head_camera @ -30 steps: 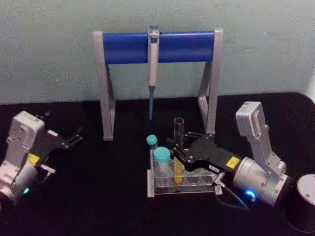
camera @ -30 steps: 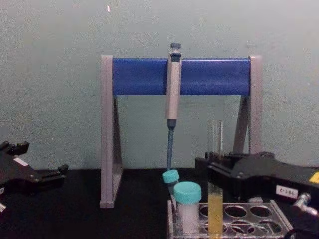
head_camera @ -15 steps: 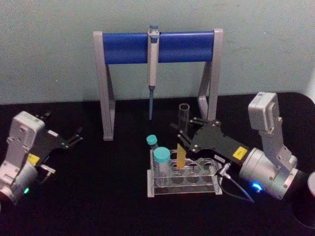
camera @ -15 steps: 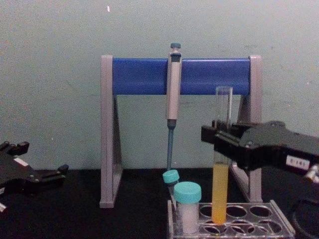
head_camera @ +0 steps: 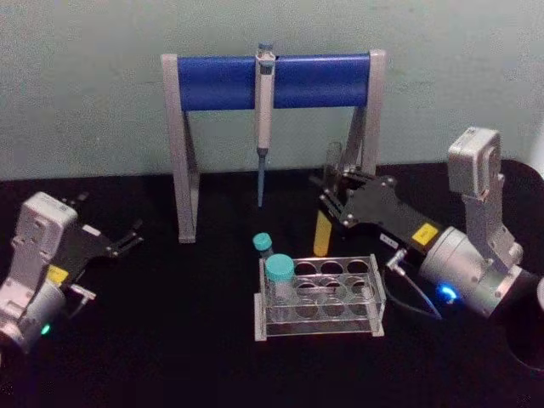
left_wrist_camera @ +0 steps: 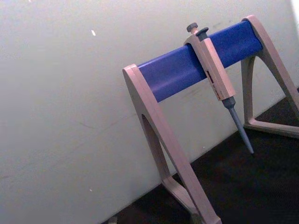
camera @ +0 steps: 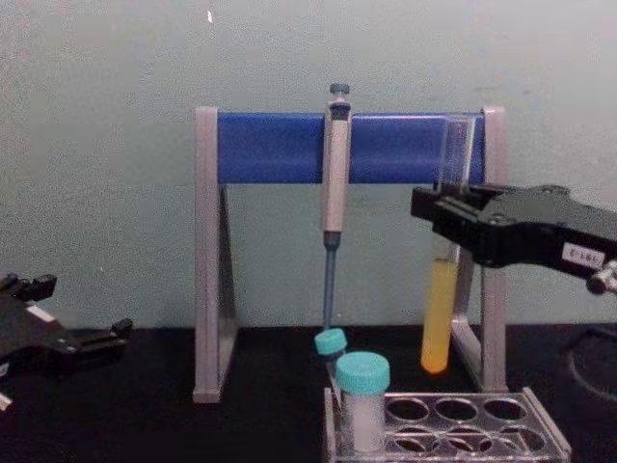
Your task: Pick up the test tube from the test tube rack, shake it, then place it back into the test tube rack.
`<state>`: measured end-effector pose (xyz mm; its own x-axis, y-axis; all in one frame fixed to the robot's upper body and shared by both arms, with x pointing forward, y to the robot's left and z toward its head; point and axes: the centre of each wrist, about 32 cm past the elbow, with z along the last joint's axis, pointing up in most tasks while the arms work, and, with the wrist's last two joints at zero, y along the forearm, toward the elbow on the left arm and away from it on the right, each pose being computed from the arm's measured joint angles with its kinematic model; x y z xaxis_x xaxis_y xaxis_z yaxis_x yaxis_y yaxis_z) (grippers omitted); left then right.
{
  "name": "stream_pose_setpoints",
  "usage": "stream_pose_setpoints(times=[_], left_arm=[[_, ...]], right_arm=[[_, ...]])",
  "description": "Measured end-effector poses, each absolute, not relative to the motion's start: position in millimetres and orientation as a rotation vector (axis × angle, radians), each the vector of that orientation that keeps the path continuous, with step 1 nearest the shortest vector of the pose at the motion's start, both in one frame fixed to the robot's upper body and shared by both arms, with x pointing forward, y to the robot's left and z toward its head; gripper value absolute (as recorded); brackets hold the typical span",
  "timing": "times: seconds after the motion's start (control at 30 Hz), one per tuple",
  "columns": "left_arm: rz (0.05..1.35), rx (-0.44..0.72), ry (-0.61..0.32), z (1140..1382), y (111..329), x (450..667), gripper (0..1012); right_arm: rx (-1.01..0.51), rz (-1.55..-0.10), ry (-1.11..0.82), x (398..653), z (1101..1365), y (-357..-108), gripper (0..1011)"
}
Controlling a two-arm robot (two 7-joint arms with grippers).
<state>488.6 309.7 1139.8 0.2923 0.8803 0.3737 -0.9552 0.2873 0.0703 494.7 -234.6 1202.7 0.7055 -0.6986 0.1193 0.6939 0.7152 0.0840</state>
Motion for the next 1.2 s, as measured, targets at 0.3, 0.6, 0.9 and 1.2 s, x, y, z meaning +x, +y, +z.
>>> stream_pose_setpoints(times=[0.3, 0.6, 0.9, 1.2], left_arm=[[1.248, 0.305, -0.285, 1139.8, 309.7, 488.6, 1001], [1.248, 0.305, -0.285, 1139.8, 309.7, 488.6, 1001], [1.248, 0.305, -0.285, 1139.8, 309.7, 488.6, 1001], [1.248, 0.304, -0.285, 1139.8, 309.7, 488.6, 1001]], right_arm=[[0.041, -0.799, -0.141, 502.8, 1203.4, -235.8, 235], [0.037, -0.807, -0.133, 504.4, 1202.8, -235.3, 235], [0.027, -0.840, -0.135, 504.4, 1201.6, -240.9, 235], [0.003, -0.885, -0.144, 490.6, 1201.2, -256.6, 235]])
